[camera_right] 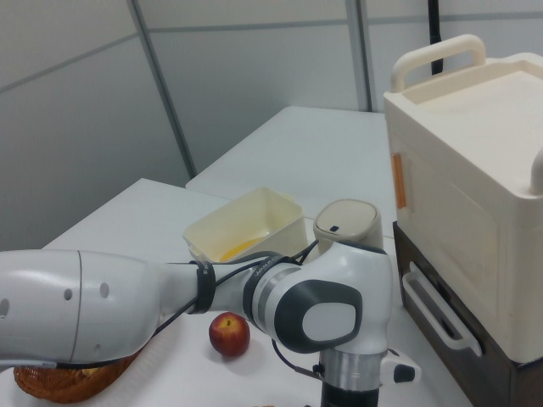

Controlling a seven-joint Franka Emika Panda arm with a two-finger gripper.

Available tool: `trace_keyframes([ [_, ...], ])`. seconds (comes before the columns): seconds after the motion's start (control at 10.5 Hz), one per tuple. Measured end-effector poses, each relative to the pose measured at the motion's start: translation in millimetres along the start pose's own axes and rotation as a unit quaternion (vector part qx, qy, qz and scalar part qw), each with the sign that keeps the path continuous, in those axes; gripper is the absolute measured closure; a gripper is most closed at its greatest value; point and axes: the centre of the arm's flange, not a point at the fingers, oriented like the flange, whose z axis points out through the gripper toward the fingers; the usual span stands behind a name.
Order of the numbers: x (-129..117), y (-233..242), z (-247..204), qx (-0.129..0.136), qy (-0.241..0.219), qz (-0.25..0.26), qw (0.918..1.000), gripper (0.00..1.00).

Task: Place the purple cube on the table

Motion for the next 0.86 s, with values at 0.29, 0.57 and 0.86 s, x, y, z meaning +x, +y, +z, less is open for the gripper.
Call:
trace_keyframes([
  [0.29,15.7,-8.9,12.1,-0.009,-0.019,-0.014,0.9997,0.04],
  [0.57,15.3,-6.3,7.8,-0.023,-0.023,-0.015,0.9994,0.36],
  [0.86,14.4,-3.3,-20.8,-0.037,-0.003,-0.010,0.9993,0.44],
])
